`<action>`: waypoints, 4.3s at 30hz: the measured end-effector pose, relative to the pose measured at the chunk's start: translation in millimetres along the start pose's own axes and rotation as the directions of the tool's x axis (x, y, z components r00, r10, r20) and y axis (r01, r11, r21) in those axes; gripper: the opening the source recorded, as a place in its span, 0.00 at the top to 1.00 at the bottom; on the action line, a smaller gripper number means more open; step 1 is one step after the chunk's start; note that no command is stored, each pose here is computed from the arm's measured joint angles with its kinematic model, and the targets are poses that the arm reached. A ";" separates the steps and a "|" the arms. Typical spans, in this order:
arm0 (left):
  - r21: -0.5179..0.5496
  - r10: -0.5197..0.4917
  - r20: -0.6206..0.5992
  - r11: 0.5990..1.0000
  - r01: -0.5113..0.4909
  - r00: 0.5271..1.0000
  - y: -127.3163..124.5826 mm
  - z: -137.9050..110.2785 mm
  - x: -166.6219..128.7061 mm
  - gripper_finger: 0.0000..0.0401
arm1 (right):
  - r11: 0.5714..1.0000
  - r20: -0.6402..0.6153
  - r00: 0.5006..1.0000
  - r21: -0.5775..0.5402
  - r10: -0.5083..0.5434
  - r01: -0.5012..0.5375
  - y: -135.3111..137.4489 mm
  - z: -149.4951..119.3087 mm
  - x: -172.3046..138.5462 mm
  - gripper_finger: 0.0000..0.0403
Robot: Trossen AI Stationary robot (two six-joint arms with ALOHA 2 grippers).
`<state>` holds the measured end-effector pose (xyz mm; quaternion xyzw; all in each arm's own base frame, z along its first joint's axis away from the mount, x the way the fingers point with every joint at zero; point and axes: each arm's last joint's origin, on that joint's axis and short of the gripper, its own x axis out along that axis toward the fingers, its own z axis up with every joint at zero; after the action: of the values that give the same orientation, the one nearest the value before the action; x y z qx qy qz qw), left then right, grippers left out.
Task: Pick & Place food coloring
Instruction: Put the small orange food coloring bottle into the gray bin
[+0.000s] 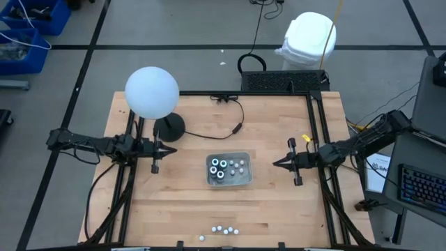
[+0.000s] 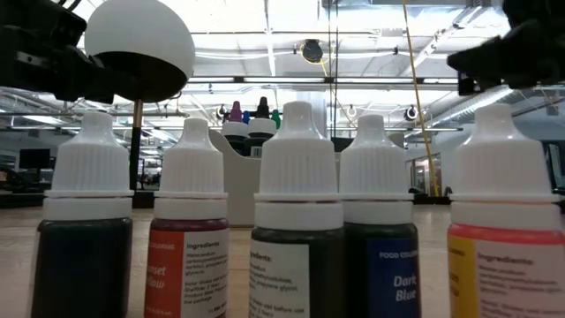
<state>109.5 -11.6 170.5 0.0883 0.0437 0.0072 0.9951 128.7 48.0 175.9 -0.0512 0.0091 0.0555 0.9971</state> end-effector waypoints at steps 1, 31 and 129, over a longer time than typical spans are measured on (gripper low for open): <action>-0.010 0.011 -0.003 1.000 -0.011 1.000 0.3 -0.1 0.0 0.98 | 1.000 -0.012 1.000 0.008 0.006 -0.006 1.6 5.3 4.2 1.00; -0.130 0.026 0.076 0.991 -0.016 0.997 1.6 7.4 -0.2 0.98 | 0.981 -0.665 0.733 -0.004 0.142 -0.194 201.3 88.7 224.1 0.97; -0.081 0.025 0.071 0.997 -0.019 0.997 1.5 6.9 -0.2 0.98 | 0.999 -0.745 0.667 0.020 -0.017 0.048 202.3 35.1 215.7 0.86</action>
<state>109.9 -11.3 177.5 0.0491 0.0067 0.0169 0.9986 320.9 275.2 185.3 -0.0505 0.4149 0.0121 0.9084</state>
